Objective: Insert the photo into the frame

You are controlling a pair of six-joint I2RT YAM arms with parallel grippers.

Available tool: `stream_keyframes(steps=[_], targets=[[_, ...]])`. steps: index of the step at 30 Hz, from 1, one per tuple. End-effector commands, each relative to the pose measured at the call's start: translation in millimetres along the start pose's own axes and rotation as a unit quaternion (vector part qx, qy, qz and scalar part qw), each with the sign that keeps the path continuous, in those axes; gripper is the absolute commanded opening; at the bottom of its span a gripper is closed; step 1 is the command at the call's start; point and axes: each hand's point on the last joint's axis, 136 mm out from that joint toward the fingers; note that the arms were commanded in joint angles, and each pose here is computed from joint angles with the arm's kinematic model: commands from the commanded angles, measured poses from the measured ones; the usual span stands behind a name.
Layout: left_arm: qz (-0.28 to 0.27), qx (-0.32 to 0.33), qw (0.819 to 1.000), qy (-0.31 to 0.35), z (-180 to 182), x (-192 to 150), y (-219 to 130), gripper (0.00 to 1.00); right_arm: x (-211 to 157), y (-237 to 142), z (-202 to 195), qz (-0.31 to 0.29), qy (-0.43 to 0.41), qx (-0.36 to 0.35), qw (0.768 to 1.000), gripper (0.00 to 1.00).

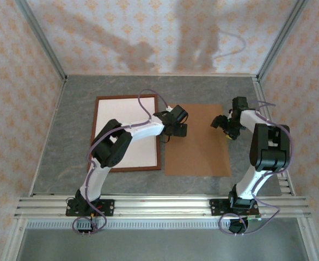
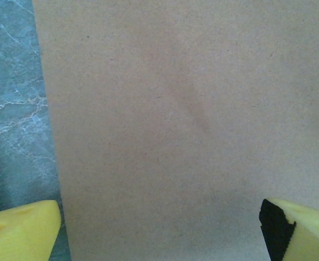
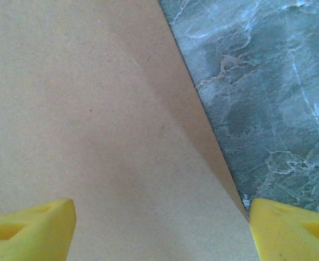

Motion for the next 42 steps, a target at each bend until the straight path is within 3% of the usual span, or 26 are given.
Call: stream_keyframes(steps=[1, 10, 18, 25, 31, 42], targets=[[0.029, 0.023, 0.999, 0.012, 6, -15, 12, 0.95, 8, 0, 8, -0.007, -0.002, 0.008, 1.000, 0.83], [0.043, -0.007, 0.999, 0.006, -16, -22, 17, 0.97, 9, 0, 9, -0.005, -0.004, 0.010, 1.000, 0.82], [0.045, -0.043, 0.998, -0.004, -40, -12, 19, 0.97, 25, -18, -1, -0.048, -0.012, -0.036, 0.998, 0.82], [0.028, -0.005, 1.000, 0.009, -23, 1, 13, 0.97, 28, -19, -17, -0.059, -0.020, -0.083, 0.995, 0.85], [0.014, 0.016, 1.000, 0.012, -10, 2, 5, 0.98, 19, -5, -13, -0.034, -0.015, -0.057, 0.998, 0.86], [0.056, -0.042, 0.997, -0.016, -35, -28, 23, 0.99, -2, 17, -13, 0.013, -0.005, -0.030, 0.999, 0.85]])
Point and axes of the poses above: each hand's point on the last joint's axis, 136 mm out from that joint toward the fingers, its own y axis out along the fingers, its own z axis along the line the jaws close on, x = y × z, and after that the axes turned 8 degrees about y, right-handed
